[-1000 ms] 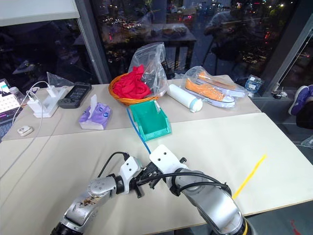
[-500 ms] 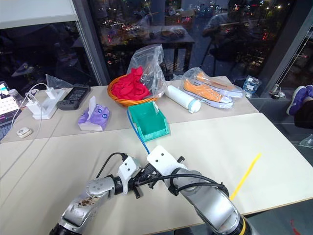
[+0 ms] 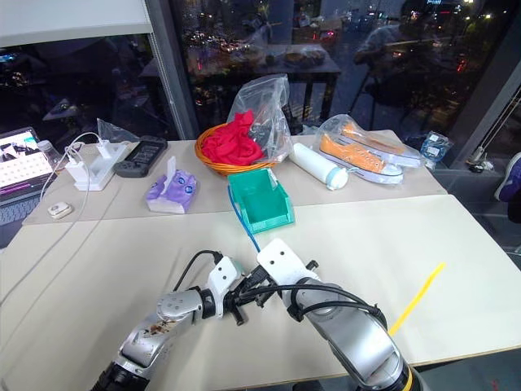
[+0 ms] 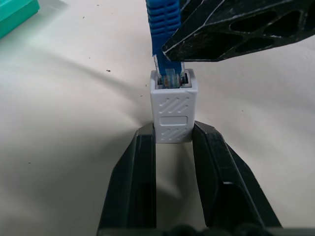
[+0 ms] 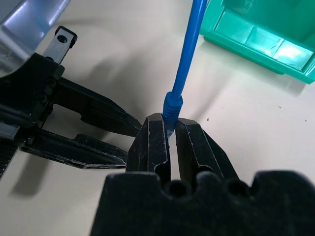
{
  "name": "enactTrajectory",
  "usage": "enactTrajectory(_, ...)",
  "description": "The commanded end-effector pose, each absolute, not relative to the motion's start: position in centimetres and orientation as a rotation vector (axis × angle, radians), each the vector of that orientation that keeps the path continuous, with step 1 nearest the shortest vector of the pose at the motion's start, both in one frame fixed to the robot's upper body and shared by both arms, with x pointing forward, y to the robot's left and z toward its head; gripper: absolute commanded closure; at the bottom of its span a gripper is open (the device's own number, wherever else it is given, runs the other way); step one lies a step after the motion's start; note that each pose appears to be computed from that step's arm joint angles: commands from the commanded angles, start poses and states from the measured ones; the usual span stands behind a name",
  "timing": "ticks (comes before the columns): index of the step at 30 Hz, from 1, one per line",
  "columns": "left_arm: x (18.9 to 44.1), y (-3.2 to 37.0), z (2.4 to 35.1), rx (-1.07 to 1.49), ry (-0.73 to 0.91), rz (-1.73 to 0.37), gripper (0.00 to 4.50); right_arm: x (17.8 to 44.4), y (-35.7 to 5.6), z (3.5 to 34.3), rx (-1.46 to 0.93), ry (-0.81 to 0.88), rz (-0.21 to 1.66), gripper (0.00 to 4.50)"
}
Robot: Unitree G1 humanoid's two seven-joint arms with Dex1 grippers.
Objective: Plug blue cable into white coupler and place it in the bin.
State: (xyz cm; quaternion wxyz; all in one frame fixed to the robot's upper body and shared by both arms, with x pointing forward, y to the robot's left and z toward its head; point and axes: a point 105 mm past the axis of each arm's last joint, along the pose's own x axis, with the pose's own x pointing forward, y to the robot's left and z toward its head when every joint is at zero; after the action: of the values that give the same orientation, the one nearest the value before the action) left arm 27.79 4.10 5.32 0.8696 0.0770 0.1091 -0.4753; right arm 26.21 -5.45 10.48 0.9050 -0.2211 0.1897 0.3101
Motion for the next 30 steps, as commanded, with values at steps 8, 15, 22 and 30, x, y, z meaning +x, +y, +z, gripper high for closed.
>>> enactTrajectory(8, 27.6, 3.1, 7.3, 0.229, 0.100, -1.061, 3.89, 23.2, -5.3, 4.2, -0.360, 0.725, 0.675, 4.50)
enactTrajectory(15, 27.2, 3.7, 7.0, 0.253, 0.092, -1.054, 3.89, 24.2, -4.8, 6.4, -0.041, 0.662, 0.611, 4.50)
enactTrajectory(22, 27.2, 3.7, 6.9, 0.249, 0.086, -1.050, 3.89, 25.4, -4.9, 9.8, -0.072, 0.457, 0.608, 4.50)
enactTrajectory(30, 27.2, 3.5, 6.8, 0.246, 0.086, -1.054, 3.89, 27.1, -6.2, 15.0, 0.182, 0.227, 0.560, 4.50)
